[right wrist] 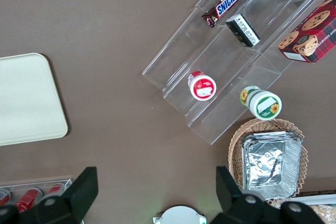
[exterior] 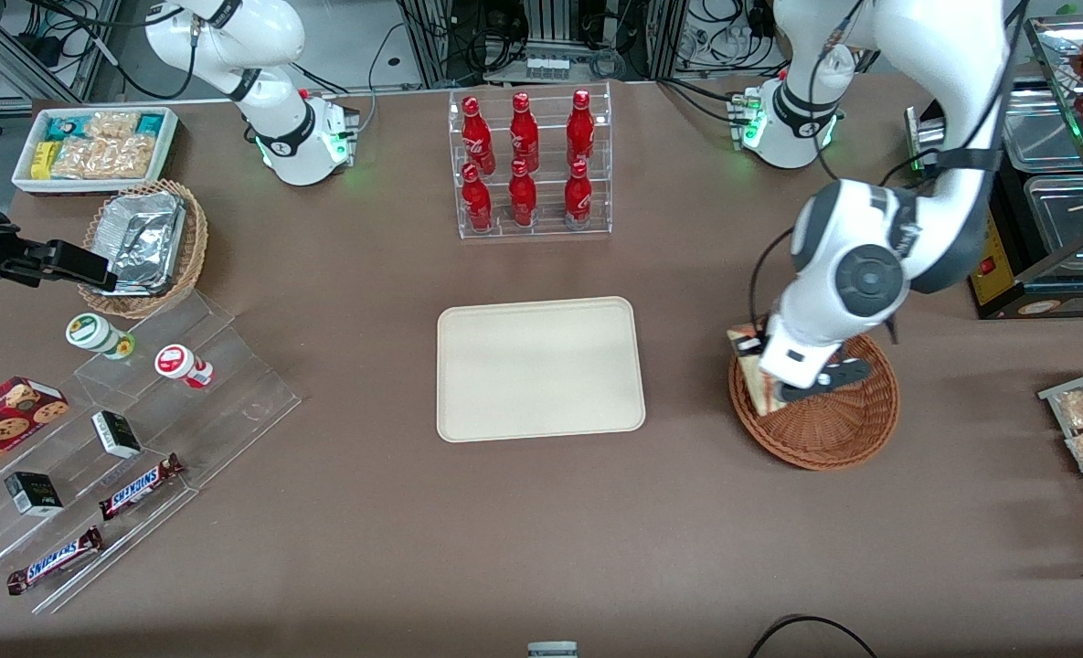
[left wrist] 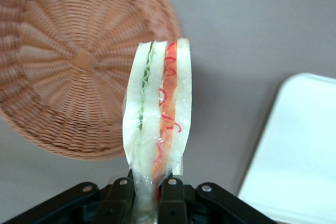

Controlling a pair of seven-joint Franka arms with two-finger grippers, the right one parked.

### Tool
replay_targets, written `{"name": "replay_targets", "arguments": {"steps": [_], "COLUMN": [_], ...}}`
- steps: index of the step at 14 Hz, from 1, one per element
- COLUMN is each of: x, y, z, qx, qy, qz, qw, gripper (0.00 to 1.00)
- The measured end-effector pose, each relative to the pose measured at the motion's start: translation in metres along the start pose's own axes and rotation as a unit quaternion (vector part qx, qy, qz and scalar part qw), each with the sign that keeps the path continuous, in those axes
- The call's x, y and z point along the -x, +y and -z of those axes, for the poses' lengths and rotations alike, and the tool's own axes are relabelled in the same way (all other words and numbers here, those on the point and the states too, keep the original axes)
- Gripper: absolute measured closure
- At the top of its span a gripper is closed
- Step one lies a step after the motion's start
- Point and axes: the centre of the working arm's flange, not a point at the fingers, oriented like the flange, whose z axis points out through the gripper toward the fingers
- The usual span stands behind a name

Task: Place sandwich from basket to tray
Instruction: 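Lift the sandwich and carry it over the cream tray, then lower the sandwich onto the tray and open the left gripper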

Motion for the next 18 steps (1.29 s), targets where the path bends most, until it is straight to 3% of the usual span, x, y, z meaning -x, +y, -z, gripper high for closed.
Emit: {"name": "replay_targets", "arguments": {"steps": [5, 7, 13, 18], "x": [0.028, 0.039, 0.07, 0.083], "y": [0.096, 0.136, 0.248, 0.283], "z": [-0.007, -0.015, -0.055, -0.085], "qx": [-0.001, 0.007, 0.024, 0.025], "qy": [0.014, 0.014, 0.016, 0.012], "qz": [-0.072, -0.087, -0.067, -0.047], "qw": [0.9973, 0.9961, 0.9974, 0.9985], "gripper": [0.83, 0.83, 0.83, 0.83]}}
